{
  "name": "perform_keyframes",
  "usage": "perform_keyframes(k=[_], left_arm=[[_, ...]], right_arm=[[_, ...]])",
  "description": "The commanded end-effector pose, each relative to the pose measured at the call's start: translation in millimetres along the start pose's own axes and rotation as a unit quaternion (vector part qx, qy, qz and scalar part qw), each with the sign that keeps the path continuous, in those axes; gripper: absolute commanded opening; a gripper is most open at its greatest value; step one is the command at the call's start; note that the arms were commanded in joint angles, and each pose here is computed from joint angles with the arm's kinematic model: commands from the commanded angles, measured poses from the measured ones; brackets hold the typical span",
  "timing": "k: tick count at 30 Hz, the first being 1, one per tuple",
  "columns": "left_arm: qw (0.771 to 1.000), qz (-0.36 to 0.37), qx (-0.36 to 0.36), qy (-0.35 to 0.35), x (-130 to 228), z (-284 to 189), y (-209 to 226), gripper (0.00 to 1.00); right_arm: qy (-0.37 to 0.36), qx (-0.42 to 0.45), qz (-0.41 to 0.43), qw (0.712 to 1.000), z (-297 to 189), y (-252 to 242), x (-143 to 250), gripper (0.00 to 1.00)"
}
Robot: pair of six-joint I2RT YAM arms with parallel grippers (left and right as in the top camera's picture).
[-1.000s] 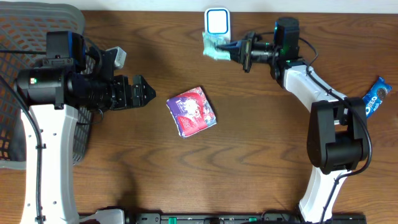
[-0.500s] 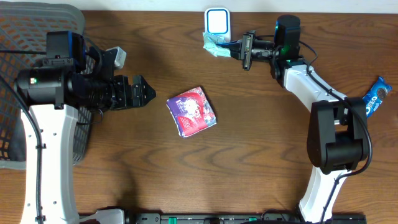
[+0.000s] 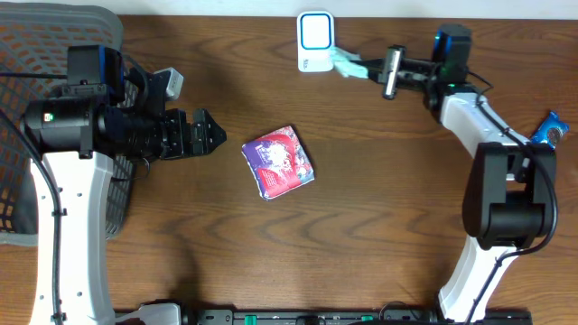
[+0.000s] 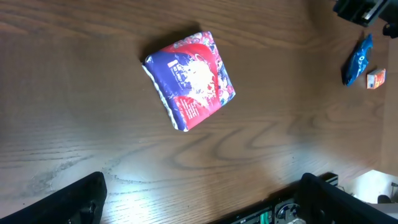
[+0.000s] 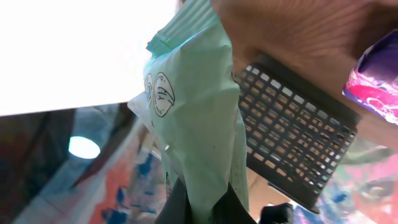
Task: Scan the item barcode
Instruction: 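Hold the green wipes pack up at the white scanner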
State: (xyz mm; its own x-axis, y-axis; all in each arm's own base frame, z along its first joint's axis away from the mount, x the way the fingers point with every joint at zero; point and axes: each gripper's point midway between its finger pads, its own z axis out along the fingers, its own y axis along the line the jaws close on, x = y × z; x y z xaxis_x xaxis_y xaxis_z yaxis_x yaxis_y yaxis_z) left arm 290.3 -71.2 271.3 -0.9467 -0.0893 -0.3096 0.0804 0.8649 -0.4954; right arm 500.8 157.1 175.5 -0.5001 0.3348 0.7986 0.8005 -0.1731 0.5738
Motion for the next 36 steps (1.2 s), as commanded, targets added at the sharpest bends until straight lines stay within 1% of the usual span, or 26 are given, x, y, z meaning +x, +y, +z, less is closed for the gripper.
perform_keyframes(k=[1,8,18,20,21,24,26,29,32,33,36], left_arm=[[1.0,0.003,-0.005,0.006,1.7,2.6,2.5,0.98],[1.0,0.003,-0.005,0.006,1.7,2.6,2.5,0.98],[1.0,0.003,-0.004,0.006,1.7,2.6,2.4,0.98],[1.0,0.003,-0.004,0.006,1.7,2.6,2.4,0.98],[1.0,0.003,-0.004,0.006,1.7,2.6,2.4,0.98],[1.0,0.003,-0.004,0.006,1.7,2.6,2.4,0.98],[1.0,0.003,-0.005,0.006,1.7,2.6,2.5,0.98],[1.0,0.003,-0.005,0.006,1.7,2.6,2.5,0.98],[1.0,0.003,-0.005,0.006,1.7,2.6,2.5,0.98],[1.0,0.003,-0.005,0.006,1.7,2.6,2.5,0.98],[1.0,0.003,-0.004,0.006,1.7,2.6,2.4,0.98]], right_arm=[[0.017,-0.009,-0.016,1.0,-17.7,15.6,17.8,0.02],[0.012,-0.009,0.0,1.0,-22.6,14.2,13.0,0.01],[0.033,0.01,-0.003,0.999,-9.7,5.7,24.7,0.01],[0.037,0.012,-0.015,0.999,-7.2,5.3,27.4,0.01],[0.039,0.011,-0.029,0.999,-5.8,5.8,28.8,0.01],[0.043,0.0,-0.115,0.992,0.5,12.1,36.0,0.01],[0.041,-0.016,-0.188,0.981,6.4,19.7,41.7,0.01],[0.034,-0.028,-0.267,0.963,21.5,23.0,49.3,0.01],[0.008,-0.035,-0.328,0.944,36.3,23.5,48.2,0.01],[-0.007,-0.037,-0.355,0.934,41.7,24.1,46.3,0.01],[-0.058,-0.045,-0.405,0.911,56.0,28.3,38.5,0.01]])
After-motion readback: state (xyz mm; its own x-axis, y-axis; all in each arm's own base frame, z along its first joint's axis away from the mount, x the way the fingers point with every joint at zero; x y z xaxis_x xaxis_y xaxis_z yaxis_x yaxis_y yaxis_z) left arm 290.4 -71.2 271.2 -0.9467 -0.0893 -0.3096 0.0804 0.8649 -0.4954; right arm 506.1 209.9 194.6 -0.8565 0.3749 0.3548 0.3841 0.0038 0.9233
